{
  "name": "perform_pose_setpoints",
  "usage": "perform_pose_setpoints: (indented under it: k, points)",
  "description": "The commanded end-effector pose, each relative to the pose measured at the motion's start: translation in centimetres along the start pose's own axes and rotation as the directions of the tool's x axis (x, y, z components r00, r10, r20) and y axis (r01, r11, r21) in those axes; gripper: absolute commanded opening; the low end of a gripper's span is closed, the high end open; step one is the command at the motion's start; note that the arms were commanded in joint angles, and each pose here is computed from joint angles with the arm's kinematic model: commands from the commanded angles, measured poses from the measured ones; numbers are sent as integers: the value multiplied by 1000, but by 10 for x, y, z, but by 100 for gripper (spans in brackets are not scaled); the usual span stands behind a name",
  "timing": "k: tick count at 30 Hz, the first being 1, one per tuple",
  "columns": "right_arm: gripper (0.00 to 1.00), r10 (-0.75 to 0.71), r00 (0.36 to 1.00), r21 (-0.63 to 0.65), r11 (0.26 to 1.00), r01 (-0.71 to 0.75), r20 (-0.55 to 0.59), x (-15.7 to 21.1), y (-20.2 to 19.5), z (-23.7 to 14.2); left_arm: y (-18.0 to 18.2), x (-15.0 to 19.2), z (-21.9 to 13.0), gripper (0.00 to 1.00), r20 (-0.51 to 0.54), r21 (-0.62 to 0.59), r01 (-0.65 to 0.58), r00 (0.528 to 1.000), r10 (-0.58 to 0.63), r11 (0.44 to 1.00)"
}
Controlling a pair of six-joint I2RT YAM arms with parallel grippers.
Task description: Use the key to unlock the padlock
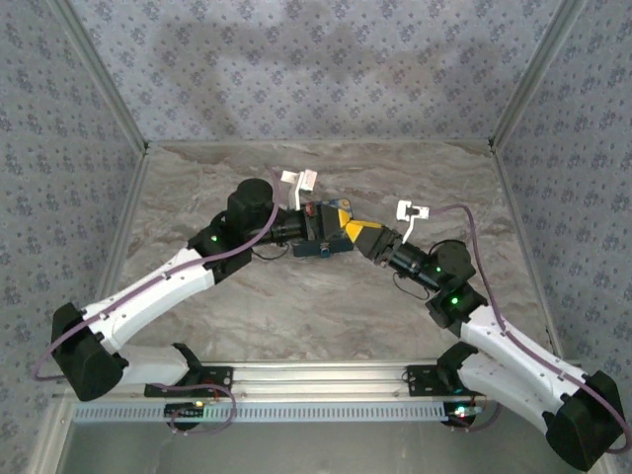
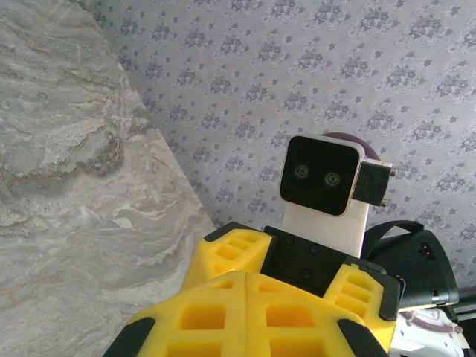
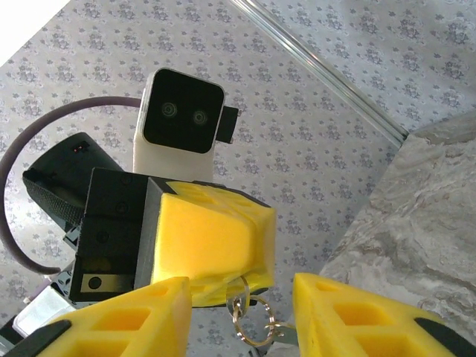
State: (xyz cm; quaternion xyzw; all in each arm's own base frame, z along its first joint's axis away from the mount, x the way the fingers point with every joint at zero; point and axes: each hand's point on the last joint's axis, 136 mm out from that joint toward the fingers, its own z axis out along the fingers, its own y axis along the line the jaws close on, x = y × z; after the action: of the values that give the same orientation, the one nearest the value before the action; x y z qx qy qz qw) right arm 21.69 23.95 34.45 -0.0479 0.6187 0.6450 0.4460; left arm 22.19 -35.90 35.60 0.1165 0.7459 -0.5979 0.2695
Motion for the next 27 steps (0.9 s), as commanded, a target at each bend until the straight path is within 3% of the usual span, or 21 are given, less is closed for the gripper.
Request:
perform_pose_setpoints:
  k: [1,12,15,22,27]
  points:
    - [37,-13,1000,-47,999,13,0,-1,9,0,-23,-5,-6,0,25,74,-24,999,22,997]
    - [30,-16,1000,-51,999,16,-6,-2,10,5,-25,-4,-5,0,25,94,-20,1000,17,995]
    - [24,-15,1000,-53,998,14,-8,-2,9,7,-27,-2,-4,0,18,104,-21,1000,19,994]
    - [0,-24,1000,-44,999,23,-14,-2,6,8,-28,-1,-7,0,28,106,-33,999,30,994]
    - [0,-33,999,-8,999,32,-19,2,-2,4,-29,-2,-11,0,37,98,-48,998,45,994]
